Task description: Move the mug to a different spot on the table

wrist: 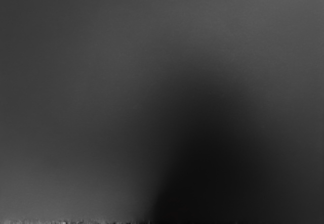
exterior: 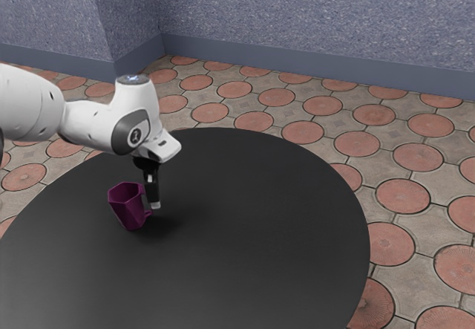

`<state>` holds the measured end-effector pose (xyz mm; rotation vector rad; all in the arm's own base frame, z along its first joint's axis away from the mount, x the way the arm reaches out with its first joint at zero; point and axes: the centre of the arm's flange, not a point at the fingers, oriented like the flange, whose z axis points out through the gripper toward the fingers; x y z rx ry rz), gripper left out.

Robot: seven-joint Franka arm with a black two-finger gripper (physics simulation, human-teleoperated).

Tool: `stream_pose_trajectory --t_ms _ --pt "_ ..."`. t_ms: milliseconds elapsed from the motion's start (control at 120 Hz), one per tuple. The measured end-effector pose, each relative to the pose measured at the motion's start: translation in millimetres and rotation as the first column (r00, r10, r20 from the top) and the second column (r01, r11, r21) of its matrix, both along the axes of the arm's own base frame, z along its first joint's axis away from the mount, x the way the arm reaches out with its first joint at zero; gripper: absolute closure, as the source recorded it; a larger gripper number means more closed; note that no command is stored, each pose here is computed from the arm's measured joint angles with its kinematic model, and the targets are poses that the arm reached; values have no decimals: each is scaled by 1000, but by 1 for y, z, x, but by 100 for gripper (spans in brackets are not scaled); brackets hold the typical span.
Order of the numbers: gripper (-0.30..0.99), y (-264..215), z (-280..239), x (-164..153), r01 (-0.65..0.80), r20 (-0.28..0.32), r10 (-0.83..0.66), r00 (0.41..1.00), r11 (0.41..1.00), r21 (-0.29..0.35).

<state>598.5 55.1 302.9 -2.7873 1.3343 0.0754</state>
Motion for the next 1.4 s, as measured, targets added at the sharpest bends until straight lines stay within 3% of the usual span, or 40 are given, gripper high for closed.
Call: stream_pose_trajectory --t_ms 433,850,1400 --pt "0 9 -12 0 -153 -10 153 988 988 12" --pt "1 18 -16 2 -187 -24 188 982 982 21" --pt "23 16 -13 3 -129 -49 130 990 991 27"
